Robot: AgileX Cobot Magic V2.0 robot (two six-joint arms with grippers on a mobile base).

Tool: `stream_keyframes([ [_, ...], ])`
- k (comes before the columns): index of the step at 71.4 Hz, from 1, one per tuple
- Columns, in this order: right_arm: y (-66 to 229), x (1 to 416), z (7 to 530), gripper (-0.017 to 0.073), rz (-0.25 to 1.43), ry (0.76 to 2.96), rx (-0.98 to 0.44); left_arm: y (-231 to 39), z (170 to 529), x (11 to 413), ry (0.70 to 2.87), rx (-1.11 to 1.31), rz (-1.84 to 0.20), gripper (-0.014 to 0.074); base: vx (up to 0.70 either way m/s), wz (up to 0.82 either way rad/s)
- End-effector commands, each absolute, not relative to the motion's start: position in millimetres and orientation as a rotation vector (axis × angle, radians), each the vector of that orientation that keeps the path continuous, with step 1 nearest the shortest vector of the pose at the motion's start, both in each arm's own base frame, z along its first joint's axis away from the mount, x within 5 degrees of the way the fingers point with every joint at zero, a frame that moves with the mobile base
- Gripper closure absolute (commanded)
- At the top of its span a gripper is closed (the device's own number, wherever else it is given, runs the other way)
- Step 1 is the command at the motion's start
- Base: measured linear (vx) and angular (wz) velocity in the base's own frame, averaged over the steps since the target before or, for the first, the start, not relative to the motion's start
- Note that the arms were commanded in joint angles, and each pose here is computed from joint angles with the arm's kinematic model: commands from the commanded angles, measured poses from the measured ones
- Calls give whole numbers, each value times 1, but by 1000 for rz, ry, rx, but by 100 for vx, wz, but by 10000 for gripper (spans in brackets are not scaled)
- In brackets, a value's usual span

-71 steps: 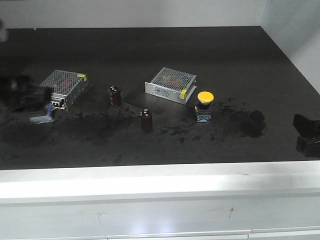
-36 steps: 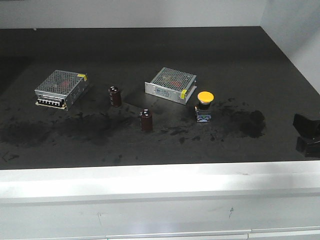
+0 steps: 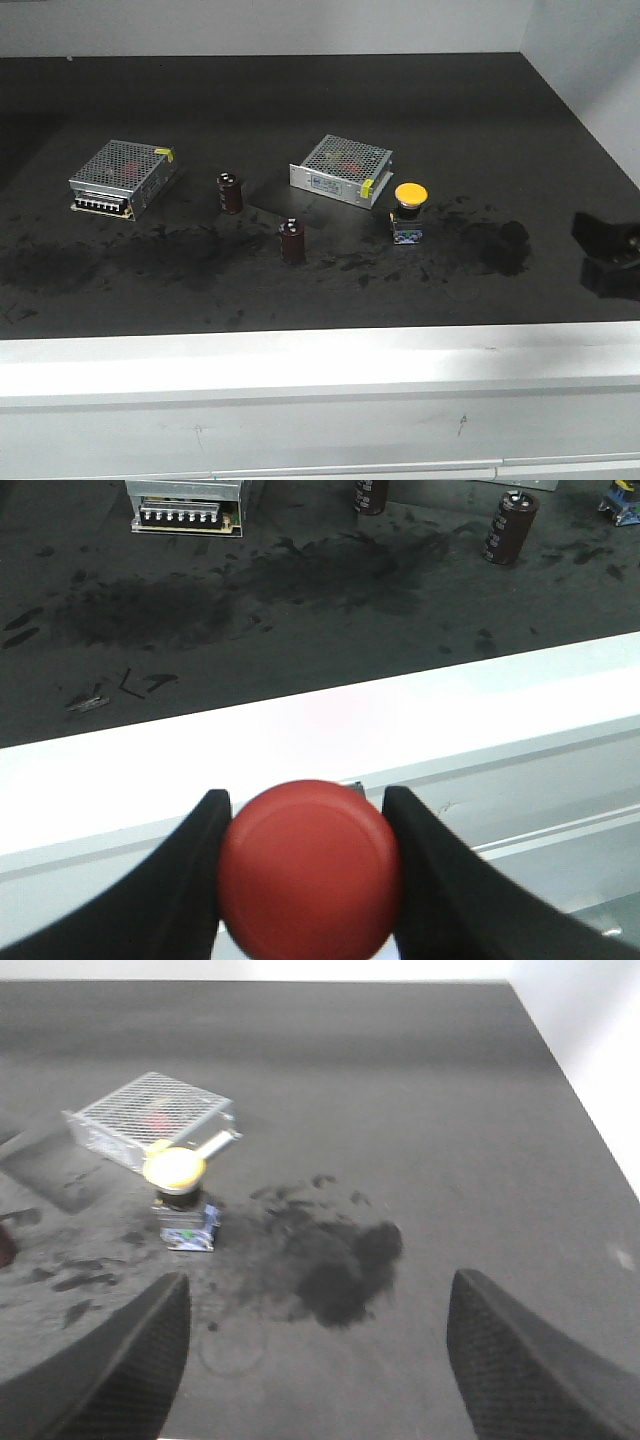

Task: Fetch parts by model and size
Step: 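Lift the red-capped switch with the left gripper and withdraw, then lower the right gripper onto the yellow-capped push-button switch and grasp it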

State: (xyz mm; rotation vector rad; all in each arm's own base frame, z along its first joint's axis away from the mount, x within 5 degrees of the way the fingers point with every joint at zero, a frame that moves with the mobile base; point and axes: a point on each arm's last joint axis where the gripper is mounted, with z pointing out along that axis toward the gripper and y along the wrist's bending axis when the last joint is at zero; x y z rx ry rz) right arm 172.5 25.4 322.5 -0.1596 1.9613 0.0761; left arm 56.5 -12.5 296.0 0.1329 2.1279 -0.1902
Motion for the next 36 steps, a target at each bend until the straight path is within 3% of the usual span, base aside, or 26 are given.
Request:
stream_keyframes([
  [1,36,186,347,41,68,1885,-253,-14,307,59,2052,136,-206,600,0,0],
  [16,67,231,368,41,123,1967,-351,-14,307,59,2052,136,-206,600,0,0],
  [36,102,306,378,41,201,2126,-281,-14,307,59,2052,136,-206,600,0,0],
])
